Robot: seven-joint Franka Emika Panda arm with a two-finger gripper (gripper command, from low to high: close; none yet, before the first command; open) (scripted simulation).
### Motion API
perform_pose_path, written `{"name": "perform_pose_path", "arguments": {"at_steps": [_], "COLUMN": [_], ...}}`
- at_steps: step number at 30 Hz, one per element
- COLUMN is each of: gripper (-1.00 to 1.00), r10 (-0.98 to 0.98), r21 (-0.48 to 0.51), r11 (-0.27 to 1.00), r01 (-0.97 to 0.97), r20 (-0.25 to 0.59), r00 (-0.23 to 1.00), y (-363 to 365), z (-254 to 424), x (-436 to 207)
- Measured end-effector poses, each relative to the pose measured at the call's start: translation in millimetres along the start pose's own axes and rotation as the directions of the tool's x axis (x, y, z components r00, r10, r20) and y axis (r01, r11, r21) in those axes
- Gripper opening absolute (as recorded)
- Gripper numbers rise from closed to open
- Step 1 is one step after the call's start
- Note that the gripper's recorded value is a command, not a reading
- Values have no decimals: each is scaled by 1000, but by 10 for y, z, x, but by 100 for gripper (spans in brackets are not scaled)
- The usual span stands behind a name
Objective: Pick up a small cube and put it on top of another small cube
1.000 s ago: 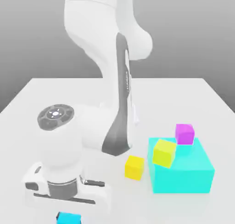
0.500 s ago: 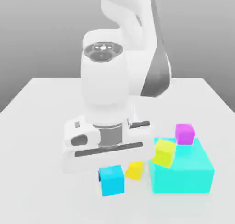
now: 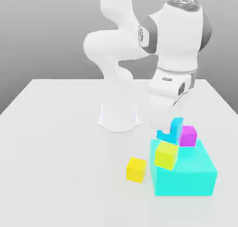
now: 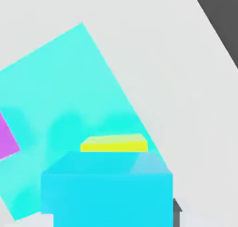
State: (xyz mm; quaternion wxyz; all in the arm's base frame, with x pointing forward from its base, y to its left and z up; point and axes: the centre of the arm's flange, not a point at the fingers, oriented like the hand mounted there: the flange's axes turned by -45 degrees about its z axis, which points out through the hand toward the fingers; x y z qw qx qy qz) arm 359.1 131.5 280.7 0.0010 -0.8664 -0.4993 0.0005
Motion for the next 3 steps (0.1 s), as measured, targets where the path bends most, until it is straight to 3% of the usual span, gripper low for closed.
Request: {"name": "perform_pose_path", "arguments": {"at_steps": [3], "gripper": [100], "r10": [0], "r21": [0], "r11": [1000], "r01": [0], "r20": [0], "r00": [1000], "y": [0], "z": [0], "x": [0]}}
